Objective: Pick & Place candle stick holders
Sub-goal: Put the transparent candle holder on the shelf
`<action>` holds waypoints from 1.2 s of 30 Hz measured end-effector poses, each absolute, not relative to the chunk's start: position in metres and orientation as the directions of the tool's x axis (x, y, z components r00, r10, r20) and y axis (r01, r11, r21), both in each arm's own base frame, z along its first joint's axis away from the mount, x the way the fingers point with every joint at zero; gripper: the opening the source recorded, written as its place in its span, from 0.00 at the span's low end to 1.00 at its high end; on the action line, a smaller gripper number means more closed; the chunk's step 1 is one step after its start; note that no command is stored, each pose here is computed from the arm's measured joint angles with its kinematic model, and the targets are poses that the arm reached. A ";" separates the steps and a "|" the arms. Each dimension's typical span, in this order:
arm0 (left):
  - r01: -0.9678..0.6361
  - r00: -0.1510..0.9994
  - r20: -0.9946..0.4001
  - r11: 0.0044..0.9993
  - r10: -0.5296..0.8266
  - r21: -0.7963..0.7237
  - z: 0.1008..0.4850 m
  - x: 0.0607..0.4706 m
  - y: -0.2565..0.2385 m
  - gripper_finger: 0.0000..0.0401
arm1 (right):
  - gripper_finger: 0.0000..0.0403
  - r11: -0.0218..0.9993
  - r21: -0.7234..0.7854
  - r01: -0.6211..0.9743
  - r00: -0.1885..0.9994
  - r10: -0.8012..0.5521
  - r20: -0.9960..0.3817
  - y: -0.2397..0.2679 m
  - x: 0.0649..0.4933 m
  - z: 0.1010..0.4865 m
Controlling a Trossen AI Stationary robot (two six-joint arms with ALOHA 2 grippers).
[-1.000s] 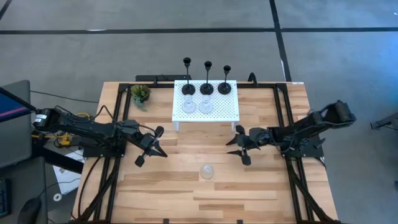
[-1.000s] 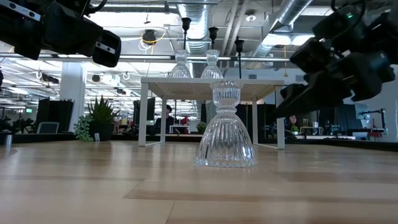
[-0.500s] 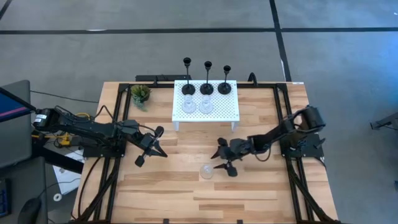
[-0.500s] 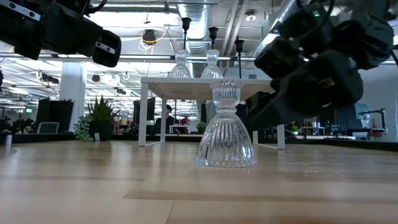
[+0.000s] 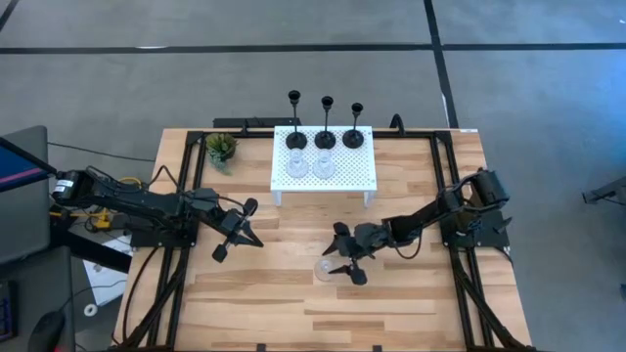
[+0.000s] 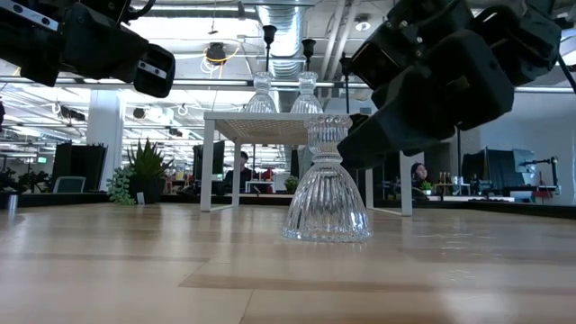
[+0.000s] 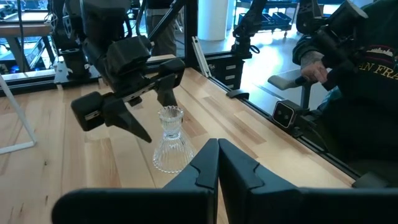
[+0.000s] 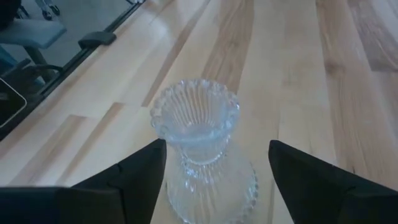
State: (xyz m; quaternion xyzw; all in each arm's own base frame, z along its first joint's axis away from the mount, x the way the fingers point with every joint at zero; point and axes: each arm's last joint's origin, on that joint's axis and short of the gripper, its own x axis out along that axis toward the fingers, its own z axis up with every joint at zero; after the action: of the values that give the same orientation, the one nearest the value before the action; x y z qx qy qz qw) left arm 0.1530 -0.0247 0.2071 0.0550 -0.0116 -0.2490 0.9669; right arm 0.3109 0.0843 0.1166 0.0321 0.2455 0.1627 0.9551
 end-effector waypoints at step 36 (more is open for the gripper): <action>0.480 0.876 -0.005 0.870 -0.483 0.112 0.207 0.153 -0.025 0.02 | 0.68 0.945 0.132 -0.299 0.857 0.327 -0.398 0.089 0.313 0.123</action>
State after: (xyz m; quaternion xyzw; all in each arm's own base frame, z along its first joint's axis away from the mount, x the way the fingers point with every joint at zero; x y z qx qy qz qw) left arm 0.1530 -0.0247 0.2071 0.0550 -0.0114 -0.2491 0.9668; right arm 0.3131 0.0886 0.1228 0.0328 0.2120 0.1625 0.9631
